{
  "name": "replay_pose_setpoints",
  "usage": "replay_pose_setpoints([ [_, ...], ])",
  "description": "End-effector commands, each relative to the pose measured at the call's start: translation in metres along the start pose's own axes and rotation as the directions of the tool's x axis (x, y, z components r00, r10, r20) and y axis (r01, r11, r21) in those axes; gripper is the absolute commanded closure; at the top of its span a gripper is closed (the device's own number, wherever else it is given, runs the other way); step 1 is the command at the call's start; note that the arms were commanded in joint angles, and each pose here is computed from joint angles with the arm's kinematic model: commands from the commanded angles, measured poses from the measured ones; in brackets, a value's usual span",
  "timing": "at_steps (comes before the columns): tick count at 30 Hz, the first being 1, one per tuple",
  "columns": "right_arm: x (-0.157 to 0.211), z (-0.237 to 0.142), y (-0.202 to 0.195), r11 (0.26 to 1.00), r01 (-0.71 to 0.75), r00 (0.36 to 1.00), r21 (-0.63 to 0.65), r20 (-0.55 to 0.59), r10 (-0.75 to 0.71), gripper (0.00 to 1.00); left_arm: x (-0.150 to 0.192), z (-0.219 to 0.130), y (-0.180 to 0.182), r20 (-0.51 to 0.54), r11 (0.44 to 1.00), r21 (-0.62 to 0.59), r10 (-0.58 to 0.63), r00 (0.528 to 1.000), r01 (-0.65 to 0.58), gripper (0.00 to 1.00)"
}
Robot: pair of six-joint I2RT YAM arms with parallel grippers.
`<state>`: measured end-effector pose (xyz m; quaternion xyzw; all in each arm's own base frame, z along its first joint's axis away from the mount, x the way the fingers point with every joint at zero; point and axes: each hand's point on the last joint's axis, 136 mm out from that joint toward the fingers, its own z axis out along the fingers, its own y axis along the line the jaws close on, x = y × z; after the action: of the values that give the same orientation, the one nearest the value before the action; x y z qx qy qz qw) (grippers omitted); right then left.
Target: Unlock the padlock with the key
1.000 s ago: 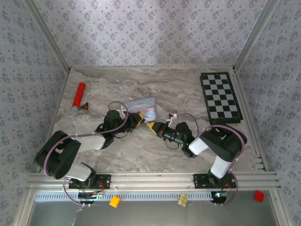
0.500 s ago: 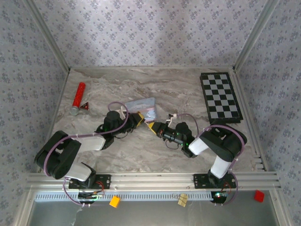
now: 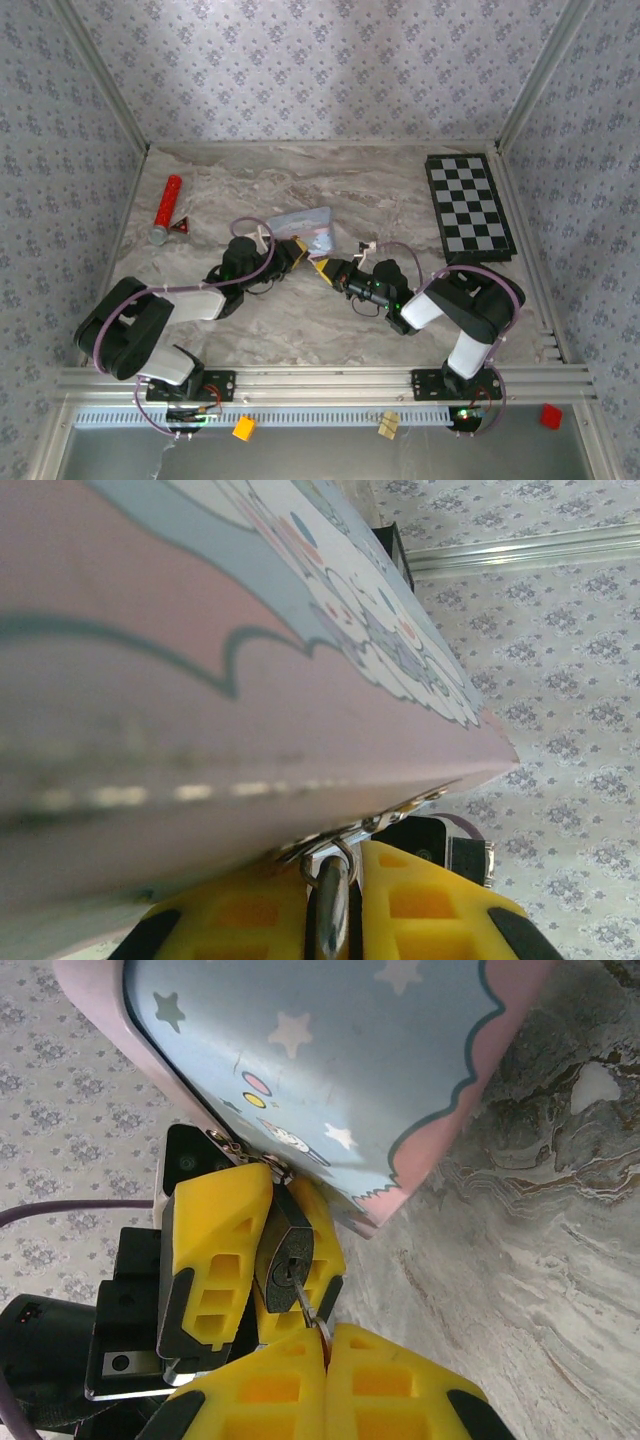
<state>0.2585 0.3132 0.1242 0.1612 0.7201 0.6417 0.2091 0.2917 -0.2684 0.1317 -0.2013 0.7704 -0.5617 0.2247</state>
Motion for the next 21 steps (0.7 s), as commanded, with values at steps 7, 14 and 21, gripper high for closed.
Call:
replay_pose_setpoints([
  [7,-0.022,-0.002,0.033,0.996,-0.014,0.994,-0.090,0.108,0.024,1.00,0.019,-0.004,-0.038,-0.036,0.986,0.152,0.070,0.997,-0.064,1.00],
  [14,-0.010,0.007,0.034,0.996,-0.016,0.996,-0.093,0.088,0.024,1.00,0.017,-0.002,-0.047,-0.006,0.983,0.162,0.084,0.996,-0.082,1.00],
  [21,0.002,0.015,0.037,0.995,-0.009,0.998,-0.099,0.055,0.014,1.00,0.016,-0.001,-0.052,0.004,0.982,0.166,0.094,0.996,-0.093,1.00],
])
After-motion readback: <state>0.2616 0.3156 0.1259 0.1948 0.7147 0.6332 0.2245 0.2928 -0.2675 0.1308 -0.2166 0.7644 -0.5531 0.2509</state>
